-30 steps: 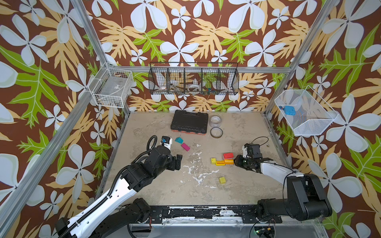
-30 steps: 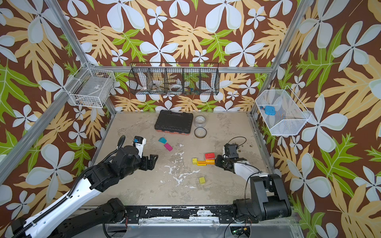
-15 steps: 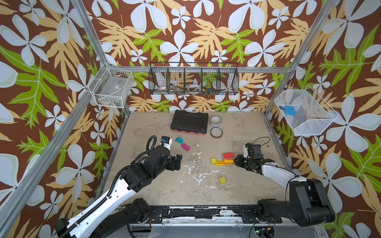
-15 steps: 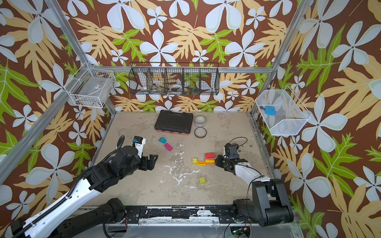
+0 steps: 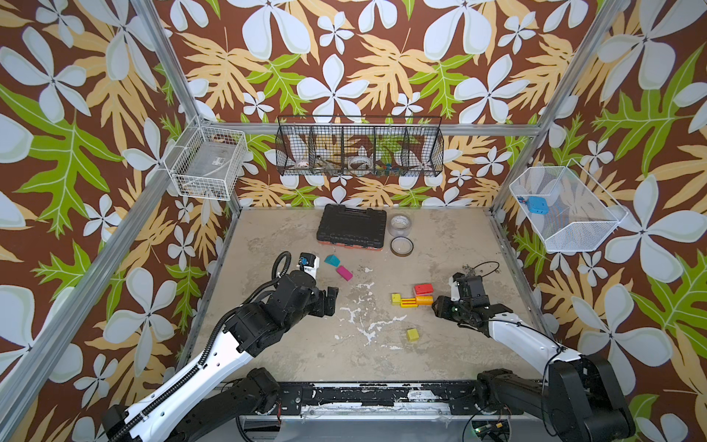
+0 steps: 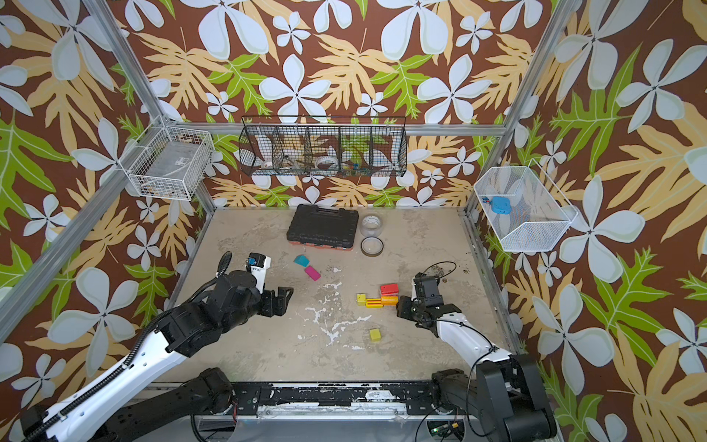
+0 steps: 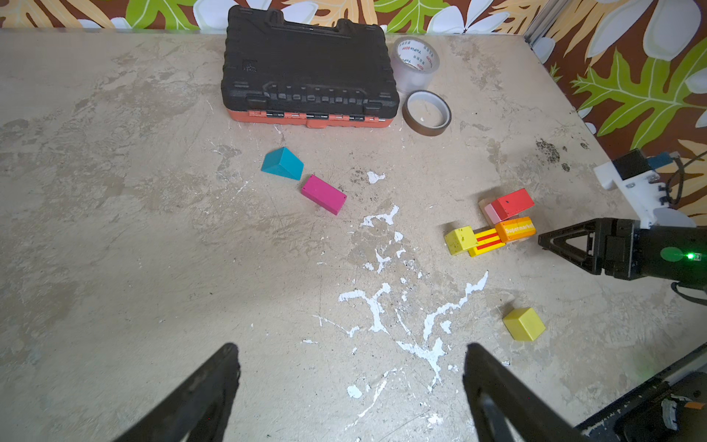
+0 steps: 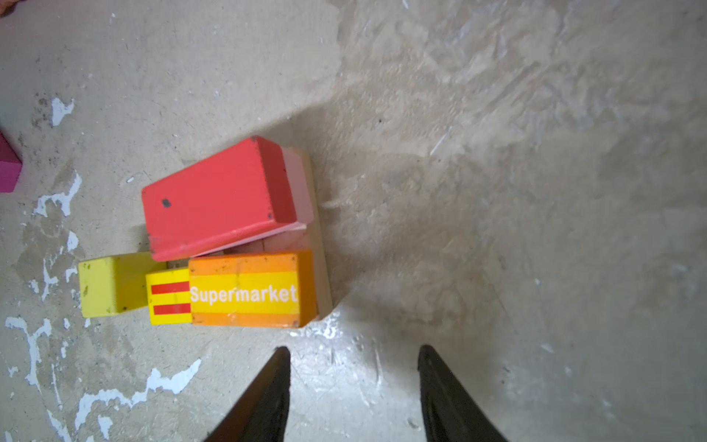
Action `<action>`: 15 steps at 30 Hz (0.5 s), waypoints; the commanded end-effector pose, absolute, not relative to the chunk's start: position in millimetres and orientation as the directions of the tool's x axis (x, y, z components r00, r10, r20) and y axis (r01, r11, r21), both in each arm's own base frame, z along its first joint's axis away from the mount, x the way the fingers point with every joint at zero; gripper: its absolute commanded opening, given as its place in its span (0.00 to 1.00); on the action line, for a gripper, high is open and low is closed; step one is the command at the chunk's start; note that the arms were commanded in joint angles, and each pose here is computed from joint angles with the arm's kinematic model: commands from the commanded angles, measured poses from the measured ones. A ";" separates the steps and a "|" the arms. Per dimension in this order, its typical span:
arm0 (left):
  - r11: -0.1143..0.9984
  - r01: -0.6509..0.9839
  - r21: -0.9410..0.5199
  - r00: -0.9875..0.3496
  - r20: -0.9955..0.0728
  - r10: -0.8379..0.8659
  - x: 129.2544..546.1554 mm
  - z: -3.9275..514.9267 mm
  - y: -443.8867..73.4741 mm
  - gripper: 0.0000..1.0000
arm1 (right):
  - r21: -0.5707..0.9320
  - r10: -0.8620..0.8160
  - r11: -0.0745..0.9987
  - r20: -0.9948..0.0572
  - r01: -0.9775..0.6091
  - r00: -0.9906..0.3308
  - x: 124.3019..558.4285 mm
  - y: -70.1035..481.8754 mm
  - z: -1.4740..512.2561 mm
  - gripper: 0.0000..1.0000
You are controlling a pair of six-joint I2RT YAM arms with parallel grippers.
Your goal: Build the wood block tower
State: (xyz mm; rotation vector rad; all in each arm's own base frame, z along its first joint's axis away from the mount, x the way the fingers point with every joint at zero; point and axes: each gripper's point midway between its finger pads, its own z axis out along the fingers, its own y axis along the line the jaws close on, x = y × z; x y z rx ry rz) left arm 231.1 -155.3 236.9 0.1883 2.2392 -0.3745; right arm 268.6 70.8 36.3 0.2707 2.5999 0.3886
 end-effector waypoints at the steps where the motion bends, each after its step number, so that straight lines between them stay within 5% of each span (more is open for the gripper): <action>1: 0.944 0.260 -0.204 -0.628 -0.778 0.005 233.3 240.0 -155.8 0.93 | 0.317 0.246 0.943 -0.452 0.103 -0.857 273.5 72.6 35.9 0.54; 15: 0.945 0.258 -0.202 -0.631 -0.776 0.006 233.7 238.7 -156.0 0.92 | 0.314 0.243 0.944 -0.450 0.102 -0.860 284.7 76.1 34.9 0.54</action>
